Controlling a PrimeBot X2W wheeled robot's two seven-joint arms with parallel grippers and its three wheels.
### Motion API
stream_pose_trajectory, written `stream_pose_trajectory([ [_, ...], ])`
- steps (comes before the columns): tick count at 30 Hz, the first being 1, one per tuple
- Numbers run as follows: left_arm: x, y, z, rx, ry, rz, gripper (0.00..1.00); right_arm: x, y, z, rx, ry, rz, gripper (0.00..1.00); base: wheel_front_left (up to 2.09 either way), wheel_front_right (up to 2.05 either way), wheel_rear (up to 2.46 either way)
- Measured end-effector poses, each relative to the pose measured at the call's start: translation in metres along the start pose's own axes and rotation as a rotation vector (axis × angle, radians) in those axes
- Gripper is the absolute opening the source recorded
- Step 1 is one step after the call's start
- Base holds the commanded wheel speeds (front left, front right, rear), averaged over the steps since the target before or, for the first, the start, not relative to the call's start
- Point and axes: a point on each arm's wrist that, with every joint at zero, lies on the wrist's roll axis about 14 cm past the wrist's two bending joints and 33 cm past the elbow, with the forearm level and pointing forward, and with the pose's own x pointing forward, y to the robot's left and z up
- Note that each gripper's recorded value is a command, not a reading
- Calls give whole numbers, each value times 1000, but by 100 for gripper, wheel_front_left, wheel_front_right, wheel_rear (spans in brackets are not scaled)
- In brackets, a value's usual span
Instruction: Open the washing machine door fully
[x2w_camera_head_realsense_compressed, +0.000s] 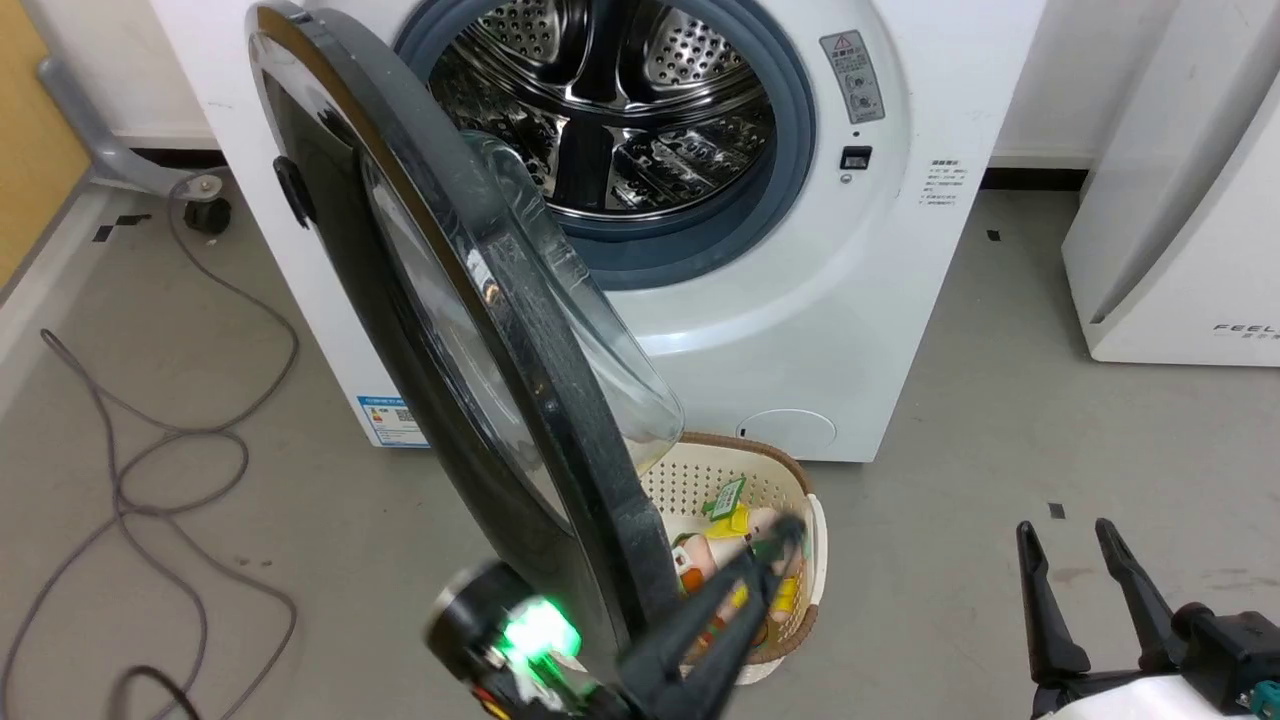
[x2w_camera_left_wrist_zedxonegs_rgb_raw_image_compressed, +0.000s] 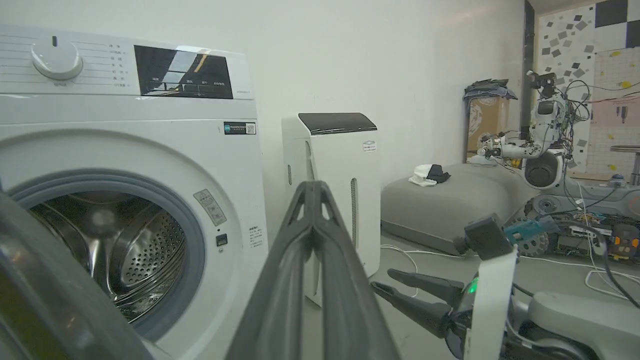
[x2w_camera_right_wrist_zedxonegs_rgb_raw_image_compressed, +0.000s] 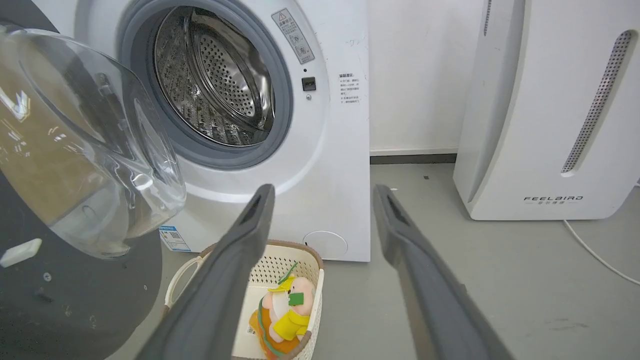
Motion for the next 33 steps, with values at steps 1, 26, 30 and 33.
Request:
stream_pose_trajectory([
  [1,-3,-4,-10,-17,40,-12,0,0,0,-1,1,2,1,100,0,0,0],
  [26,-24,25,-156,-74,486,160,0,-4,-4,-31,31,105,-17,100,0,0,0],
  [30,-25,28,-157,-77,488,181,0,-4,-5,-34,39,112,-20,100,0,0,0],
  [33,-27,30,-155,-73,488,202,0,-3,-3,-36,40,118,-16,100,0,0,0],
])
